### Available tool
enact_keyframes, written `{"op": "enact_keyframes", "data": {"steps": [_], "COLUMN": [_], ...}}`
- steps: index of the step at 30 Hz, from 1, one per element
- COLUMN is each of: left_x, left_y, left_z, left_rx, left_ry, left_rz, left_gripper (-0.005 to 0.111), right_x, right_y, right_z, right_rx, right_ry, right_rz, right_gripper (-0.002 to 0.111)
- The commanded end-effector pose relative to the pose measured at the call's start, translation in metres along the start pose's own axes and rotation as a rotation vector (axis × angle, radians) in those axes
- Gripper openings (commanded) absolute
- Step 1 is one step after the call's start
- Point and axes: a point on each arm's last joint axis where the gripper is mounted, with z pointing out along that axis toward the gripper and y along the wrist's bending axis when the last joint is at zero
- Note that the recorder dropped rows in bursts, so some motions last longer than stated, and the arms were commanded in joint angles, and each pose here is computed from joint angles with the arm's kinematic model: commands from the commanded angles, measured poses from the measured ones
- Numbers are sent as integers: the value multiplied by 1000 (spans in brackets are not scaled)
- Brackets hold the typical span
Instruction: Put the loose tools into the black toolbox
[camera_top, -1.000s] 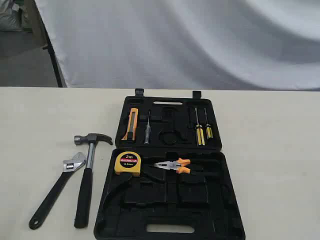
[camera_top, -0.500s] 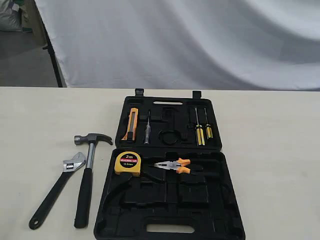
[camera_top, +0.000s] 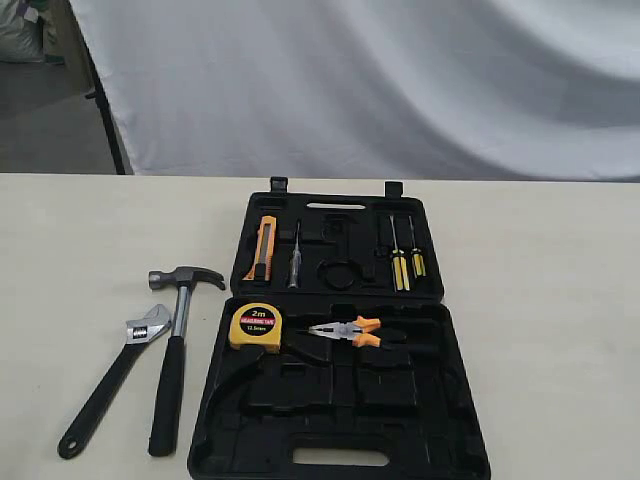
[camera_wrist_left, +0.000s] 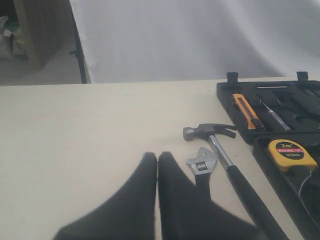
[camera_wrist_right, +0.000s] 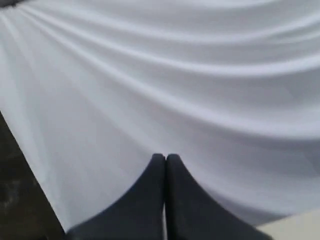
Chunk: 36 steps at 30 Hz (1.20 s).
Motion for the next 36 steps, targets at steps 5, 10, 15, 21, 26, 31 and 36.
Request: {"op": "enact_keyframes", "data": {"steps": [5, 10, 15, 21, 26, 31, 36], "left_x": [1, 1, 1, 1, 1, 1, 1], "left_y": [0, 0, 0, 0, 0, 0, 0], "left_z": [0, 0, 0, 0, 0, 0, 0], "left_rx": [-2, -2, -2, -2, -3, -3, -3], "left_ry": [1, 1, 1, 1, 1, 1, 1], "left_rz": [-14, -14, -14, -14, -12, -12, -12], "left_gripper": [1, 1, 1, 1, 1, 1, 1], "right_x": [-21, 32, 90, 153, 198, 224, 221], "right_y": [13, 23, 85, 152, 184, 196, 198], "right_z": [14, 56, 76, 59, 61, 64, 66], "right_rx": [18, -83, -379, -528, -461, -410, -417], "right_ry": [130, 610, 1024, 1398, 1570, 1638, 1627], "right_rz": [-7, -35, -142, -385, -573, -658, -639], "right_gripper": [0, 0, 0, 0, 0, 42, 70]}}
